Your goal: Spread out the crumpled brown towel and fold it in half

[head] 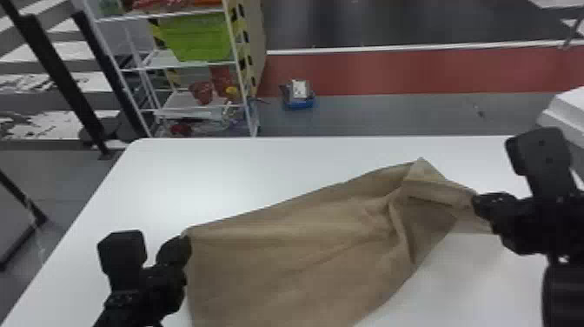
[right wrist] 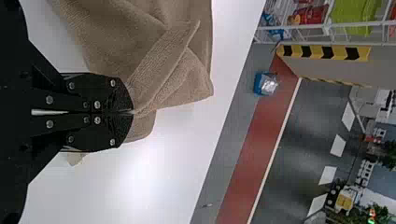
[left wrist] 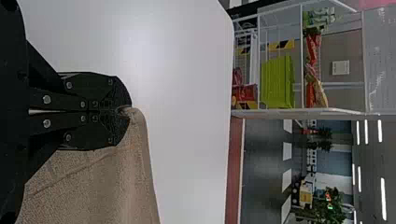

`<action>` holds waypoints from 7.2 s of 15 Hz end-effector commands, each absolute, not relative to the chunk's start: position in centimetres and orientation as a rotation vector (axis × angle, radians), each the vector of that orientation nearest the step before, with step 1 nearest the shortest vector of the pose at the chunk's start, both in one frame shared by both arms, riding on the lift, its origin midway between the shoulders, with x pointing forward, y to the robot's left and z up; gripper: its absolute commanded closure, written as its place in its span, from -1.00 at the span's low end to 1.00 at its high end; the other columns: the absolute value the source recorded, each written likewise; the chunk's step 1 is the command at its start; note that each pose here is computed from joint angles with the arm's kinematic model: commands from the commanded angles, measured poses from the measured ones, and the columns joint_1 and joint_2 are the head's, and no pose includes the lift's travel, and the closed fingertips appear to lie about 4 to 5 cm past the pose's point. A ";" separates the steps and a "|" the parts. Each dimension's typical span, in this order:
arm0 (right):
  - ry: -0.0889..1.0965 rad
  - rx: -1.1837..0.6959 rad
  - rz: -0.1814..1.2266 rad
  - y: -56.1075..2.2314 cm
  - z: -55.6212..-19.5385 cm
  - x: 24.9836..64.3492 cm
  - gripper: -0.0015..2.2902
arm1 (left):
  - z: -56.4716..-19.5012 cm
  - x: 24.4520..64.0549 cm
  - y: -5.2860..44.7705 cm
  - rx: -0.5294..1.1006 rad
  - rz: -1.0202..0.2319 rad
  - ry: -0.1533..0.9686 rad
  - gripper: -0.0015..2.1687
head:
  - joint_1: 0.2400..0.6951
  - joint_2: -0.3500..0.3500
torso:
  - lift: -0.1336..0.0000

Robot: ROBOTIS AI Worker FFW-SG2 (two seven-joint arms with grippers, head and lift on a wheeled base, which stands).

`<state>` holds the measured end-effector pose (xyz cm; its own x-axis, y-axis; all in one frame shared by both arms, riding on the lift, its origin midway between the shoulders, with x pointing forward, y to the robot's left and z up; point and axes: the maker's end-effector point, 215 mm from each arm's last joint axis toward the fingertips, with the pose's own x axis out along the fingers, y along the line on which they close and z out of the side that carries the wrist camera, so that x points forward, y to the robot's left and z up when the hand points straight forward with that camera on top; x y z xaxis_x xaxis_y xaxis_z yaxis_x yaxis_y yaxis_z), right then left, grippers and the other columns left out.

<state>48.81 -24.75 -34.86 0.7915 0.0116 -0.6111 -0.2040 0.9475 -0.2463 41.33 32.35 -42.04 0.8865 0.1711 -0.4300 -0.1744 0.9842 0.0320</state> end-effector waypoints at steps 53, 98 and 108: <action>0.803 0.117 0.105 -38.7 -45.2 58.5 -0.39 | -41.1 40.4 30.1 0.028 0.142 0.415 0.33 | 1.00 -0.27 | -0.85; 0.261 0.299 0.203 -41.0 -15.4 33.3 0.32 | -18.6 38.7 35.9 0.072 0.238 0.041 0.33 | 1.00 -0.23 | -0.85; 0.178 0.304 0.260 -39.5 -12.5 29.7 0.32 | -19.0 34.9 38.6 0.164 0.257 0.125 0.33 | 1.00 -0.15 | -0.85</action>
<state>30.08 -39.88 -12.48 0.9522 0.2724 -0.1382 -0.2200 0.9254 0.3085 35.57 37.86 -18.46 0.9658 0.2465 -0.0801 -0.2319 0.9599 0.1574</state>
